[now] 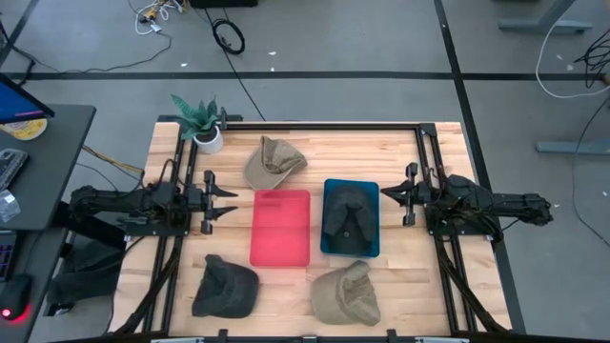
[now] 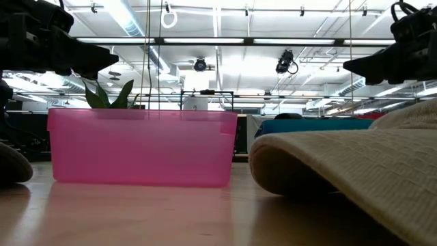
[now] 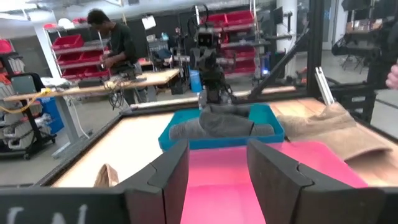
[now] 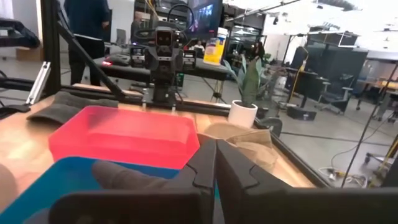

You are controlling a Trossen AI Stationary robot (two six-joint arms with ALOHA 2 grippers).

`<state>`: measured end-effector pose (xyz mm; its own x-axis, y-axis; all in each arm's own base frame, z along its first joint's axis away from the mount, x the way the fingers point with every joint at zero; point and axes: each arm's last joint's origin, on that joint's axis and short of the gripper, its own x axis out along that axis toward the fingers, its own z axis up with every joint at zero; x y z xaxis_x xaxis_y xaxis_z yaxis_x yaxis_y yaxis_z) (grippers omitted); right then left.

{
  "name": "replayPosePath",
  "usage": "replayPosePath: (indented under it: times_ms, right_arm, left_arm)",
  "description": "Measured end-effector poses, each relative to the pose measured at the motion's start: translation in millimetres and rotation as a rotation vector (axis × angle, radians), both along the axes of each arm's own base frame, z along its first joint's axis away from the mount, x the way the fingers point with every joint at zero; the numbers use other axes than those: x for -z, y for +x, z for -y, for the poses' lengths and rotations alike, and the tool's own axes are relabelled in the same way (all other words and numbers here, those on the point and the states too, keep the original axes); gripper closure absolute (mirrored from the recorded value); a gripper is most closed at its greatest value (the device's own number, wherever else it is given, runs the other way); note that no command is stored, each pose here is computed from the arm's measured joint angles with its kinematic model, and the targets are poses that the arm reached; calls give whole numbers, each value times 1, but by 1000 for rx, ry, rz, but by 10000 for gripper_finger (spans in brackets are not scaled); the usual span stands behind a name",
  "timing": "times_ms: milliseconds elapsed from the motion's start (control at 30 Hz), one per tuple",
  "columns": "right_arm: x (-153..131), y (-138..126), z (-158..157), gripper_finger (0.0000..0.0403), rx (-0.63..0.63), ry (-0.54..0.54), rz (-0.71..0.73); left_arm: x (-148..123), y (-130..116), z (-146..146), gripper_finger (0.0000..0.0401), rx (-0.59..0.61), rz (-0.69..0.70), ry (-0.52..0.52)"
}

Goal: Pick & Place hat
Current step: Put the black cap into the blue bin

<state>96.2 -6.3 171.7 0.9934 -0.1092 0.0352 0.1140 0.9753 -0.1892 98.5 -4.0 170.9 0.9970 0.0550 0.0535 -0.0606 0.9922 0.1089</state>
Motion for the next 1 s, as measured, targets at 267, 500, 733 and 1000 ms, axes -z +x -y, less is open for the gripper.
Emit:
replayPosePath:
  times_ms: [267, 500, 733, 1000]
  right_arm:
    - [0, 0, 0, 388, 0, -1, 0]
    - [0, 0, 0, 388, -2, 34, 4]
    - [0, 0, 0, 388, -2, 34, 5]
    - [0, 0, 0, 388, -2, 34, 6]
  left_arm:
    - [0, 0, 0, 236, 0, 2, 0]
    - [-13, -2, 0, 236, 0, 133, -11]
    - [-18, -3, 0, 236, 20, 200, -146]
    - [-30, -6, -1, 236, 33, 340, -312]
